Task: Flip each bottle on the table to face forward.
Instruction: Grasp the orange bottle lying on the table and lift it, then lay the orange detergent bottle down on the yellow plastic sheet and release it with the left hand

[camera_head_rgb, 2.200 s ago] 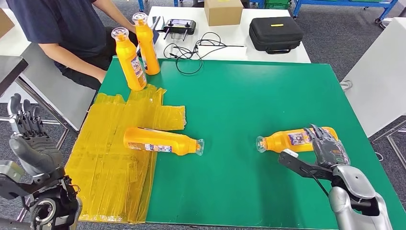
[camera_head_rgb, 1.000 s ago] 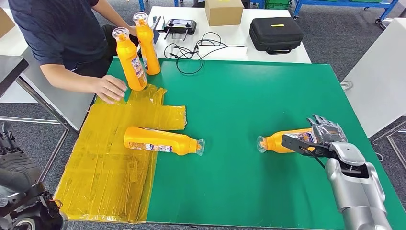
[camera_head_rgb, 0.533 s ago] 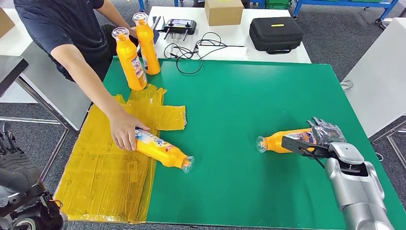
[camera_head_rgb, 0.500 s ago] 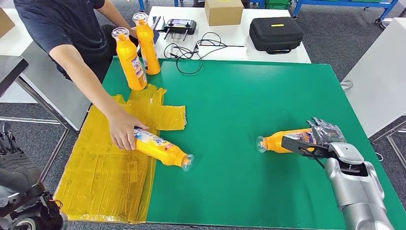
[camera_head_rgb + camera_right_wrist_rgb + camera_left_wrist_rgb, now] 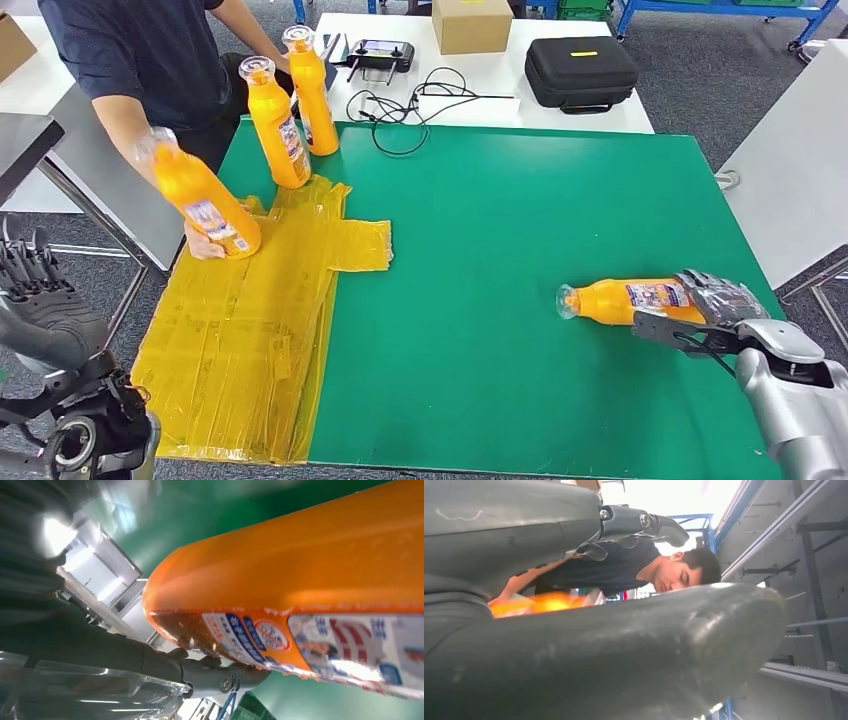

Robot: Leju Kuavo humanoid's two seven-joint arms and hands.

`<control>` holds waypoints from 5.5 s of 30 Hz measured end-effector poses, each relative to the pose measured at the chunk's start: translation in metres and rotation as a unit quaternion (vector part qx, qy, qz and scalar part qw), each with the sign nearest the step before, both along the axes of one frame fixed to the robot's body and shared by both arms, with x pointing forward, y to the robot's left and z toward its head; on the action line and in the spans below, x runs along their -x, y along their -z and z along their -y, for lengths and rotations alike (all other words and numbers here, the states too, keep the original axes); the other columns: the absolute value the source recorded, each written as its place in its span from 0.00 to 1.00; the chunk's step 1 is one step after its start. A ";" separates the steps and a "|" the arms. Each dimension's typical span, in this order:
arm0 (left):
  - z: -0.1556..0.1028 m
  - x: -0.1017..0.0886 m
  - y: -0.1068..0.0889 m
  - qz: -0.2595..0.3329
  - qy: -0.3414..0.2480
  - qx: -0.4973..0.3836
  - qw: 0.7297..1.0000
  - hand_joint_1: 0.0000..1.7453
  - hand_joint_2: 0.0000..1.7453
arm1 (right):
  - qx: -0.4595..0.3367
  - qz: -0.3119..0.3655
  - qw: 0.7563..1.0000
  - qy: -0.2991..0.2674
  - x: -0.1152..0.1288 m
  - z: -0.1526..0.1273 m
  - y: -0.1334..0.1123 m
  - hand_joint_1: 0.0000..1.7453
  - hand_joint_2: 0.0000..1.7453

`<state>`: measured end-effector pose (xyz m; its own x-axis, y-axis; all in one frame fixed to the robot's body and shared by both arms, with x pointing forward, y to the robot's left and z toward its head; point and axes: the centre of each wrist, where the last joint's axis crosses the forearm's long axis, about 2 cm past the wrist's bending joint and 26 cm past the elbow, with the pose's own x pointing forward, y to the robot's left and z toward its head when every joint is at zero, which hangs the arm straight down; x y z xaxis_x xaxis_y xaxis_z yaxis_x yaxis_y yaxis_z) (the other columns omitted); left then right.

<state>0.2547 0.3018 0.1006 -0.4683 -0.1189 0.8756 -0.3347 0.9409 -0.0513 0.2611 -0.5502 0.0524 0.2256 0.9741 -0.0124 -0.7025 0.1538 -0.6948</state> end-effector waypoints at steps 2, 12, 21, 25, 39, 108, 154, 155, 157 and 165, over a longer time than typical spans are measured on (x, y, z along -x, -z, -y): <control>0.000 -0.003 0.001 0.000 0.000 0.002 1.000 0.00 0.00 | 0.007 -0.012 1.000 0.007 0.006 0.009 0.000 0.00 1.00; -0.011 -0.004 0.006 0.013 -0.010 0.019 1.000 0.00 0.00 | 0.026 -0.088 0.994 0.062 0.020 0.019 0.008 0.22 1.00; -0.013 -0.005 0.006 0.012 -0.001 0.012 1.000 0.00 0.00 | 0.010 -0.095 0.992 0.088 0.031 0.014 0.020 1.00 1.00; -0.014 -0.005 0.006 0.011 -0.002 0.010 1.000 0.00 0.00 | 0.006 -0.094 0.992 0.088 0.031 0.008 0.025 1.00 1.00; -0.014 -0.004 0.007 -0.021 0.037 0.027 0.999 0.00 0.50 | -0.190 0.079 0.978 0.033 0.006 -0.055 0.040 1.00 1.00; 0.095 -0.054 -0.023 -0.046 0.206 0.067 0.975 0.00 1.00 | -0.447 0.284 0.832 -0.162 -0.097 -0.519 -0.126 1.00 1.00; 0.083 -0.022 -0.015 -0.057 0.193 0.092 0.975 0.00 1.00 | -0.371 0.222 0.864 -0.257 -0.058 -0.556 -0.109 1.00 1.00; 0.082 -0.020 -0.013 -0.059 0.193 0.093 0.975 0.00 1.00 | -0.366 0.220 0.866 -0.261 -0.057 -0.557 -0.107 1.00 1.00; 0.081 -0.016 -0.011 -0.062 0.192 0.096 0.975 0.00 1.00 | -0.356 0.214 0.869 -0.268 -0.052 -0.559 -0.104 1.00 1.00; 0.075 -0.002 -0.001 -0.076 0.181 0.108 0.975 0.04 1.00 | -0.333 0.200 0.876 -0.287 -0.043 -0.563 -0.096 1.00 1.00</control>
